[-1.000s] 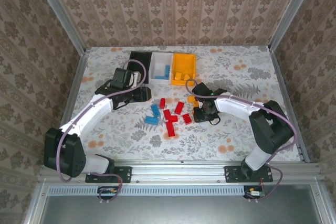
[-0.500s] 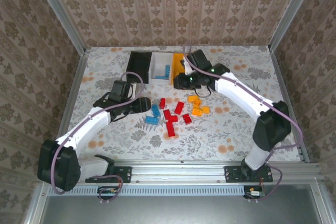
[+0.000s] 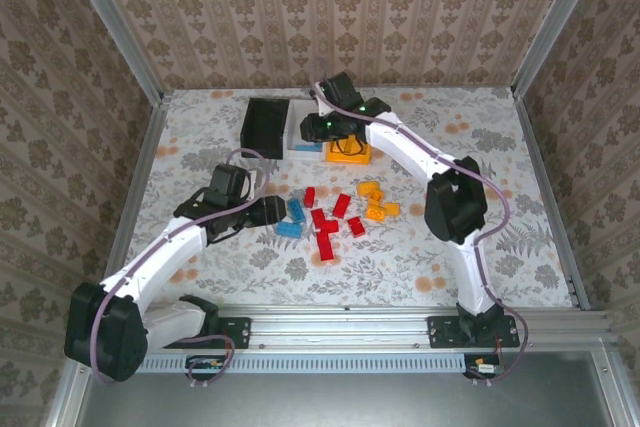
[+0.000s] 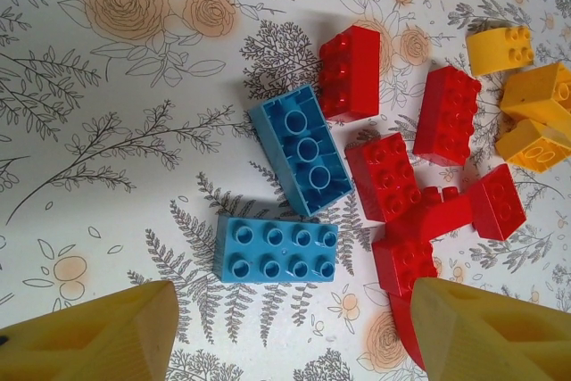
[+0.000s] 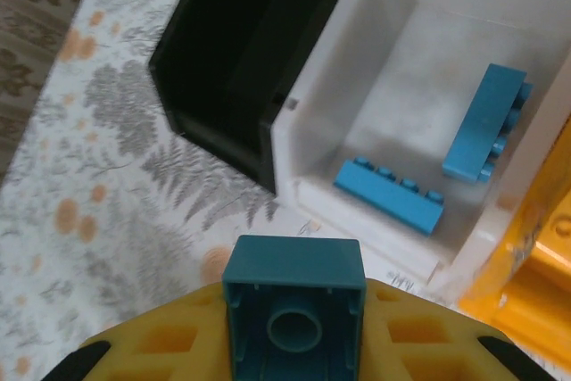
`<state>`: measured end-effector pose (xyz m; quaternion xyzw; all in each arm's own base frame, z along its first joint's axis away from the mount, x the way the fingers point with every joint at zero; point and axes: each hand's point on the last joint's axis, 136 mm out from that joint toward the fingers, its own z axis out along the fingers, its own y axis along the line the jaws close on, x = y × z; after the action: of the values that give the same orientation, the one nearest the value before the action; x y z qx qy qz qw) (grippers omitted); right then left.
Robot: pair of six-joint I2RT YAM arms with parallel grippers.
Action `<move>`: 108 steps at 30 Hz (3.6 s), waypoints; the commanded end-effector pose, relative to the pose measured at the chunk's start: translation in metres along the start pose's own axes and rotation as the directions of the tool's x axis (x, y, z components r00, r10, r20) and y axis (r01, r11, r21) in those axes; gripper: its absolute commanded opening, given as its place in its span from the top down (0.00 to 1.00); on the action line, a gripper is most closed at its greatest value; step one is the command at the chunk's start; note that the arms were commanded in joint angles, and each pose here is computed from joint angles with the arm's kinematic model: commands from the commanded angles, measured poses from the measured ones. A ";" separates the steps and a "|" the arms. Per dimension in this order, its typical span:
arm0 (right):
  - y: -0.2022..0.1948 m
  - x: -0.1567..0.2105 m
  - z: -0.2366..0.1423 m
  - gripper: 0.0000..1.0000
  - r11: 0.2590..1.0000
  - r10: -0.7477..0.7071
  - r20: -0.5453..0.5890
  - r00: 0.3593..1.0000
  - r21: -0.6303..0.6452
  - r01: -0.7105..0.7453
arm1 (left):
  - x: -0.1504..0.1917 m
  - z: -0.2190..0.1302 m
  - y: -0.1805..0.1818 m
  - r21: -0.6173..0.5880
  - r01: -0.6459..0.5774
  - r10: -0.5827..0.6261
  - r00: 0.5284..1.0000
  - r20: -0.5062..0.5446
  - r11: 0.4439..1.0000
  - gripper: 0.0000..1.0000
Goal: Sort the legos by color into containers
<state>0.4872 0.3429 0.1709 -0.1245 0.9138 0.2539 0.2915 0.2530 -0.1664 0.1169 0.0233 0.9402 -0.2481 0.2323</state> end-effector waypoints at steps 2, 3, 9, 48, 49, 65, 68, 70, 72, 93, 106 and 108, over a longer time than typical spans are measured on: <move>0.000 -0.022 0.023 0.68 0.993 -0.111 0.089 0.990 0.054 0.106 | 0.011 -0.001 0.003 -0.007 0.018 -0.018 0.999 -0.028 1.000 0.29; -0.001 -0.023 0.029 0.68 0.990 -0.125 0.092 0.988 0.069 0.119 | 0.012 -0.001 0.003 -0.008 0.020 -0.020 0.999 -0.031 1.000 0.29; -0.010 -0.024 0.061 0.68 0.984 -0.147 0.052 0.988 0.109 0.141 | 0.016 0.001 0.005 -0.016 0.025 -0.026 0.999 -0.039 1.000 0.29; 0.028 0.037 -0.057 0.43 0.998 -0.016 -0.228 0.974 0.053 0.029 | 0.009 -0.007 0.002 -0.033 0.015 -0.015 1.000 0.016 0.999 0.27; 0.029 0.055 -0.059 0.43 0.998 -0.018 -0.266 0.964 0.055 0.034 | 0.008 -0.009 0.003 -0.037 0.021 -0.020 0.999 0.025 0.999 0.27; 0.013 0.144 0.005 0.37 0.971 0.152 -0.357 0.922 0.227 -0.073 | 0.004 -0.039 0.017 -0.047 0.057 -0.051 0.993 0.107 0.997 0.27; 0.006 0.147 0.023 0.37 0.962 0.181 -0.357 0.916 0.258 -0.089 | 0.005 -0.041 0.019 -0.050 0.058 -0.052 0.993 0.109 0.997 0.27; 0.003 0.149 0.035 0.37 0.957 0.197 -0.362 0.911 0.271 -0.099 | 0.006 -0.042 0.021 -0.051 0.061 -0.055 0.992 0.110 0.997 0.27; 0.000 0.149 0.043 0.37 0.953 0.205 -0.360 0.910 0.287 -0.101 | 0.007 -0.043 0.023 -0.052 0.065 -0.059 0.992 0.110 0.997 0.27; -0.025 0.151 0.063 0.70 0.921 0.255 -0.328 0.910 0.369 -0.126 | 0.007 -0.045 0.032 -0.041 0.090 -0.084 0.990 0.117 0.995 0.27; 0.021 0.096 0.024 0.78 0.961 0.265 -0.175 0.948 0.121 -0.247 | -0.003 -0.056 0.025 -0.010 0.101 -0.098 0.982 0.163 0.995 0.27; 0.033 0.078 0.017 0.78 0.960 0.281 -0.148 0.948 0.045 -0.277 | -0.009 -0.058 0.023 0.002 0.103 -0.101 0.979 0.176 0.995 0.27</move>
<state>0.4029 0.3532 0.0612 -0.0182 0.9754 0.1744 0.1336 0.2363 -0.1163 0.1422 -0.0504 0.9250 -0.2438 0.2872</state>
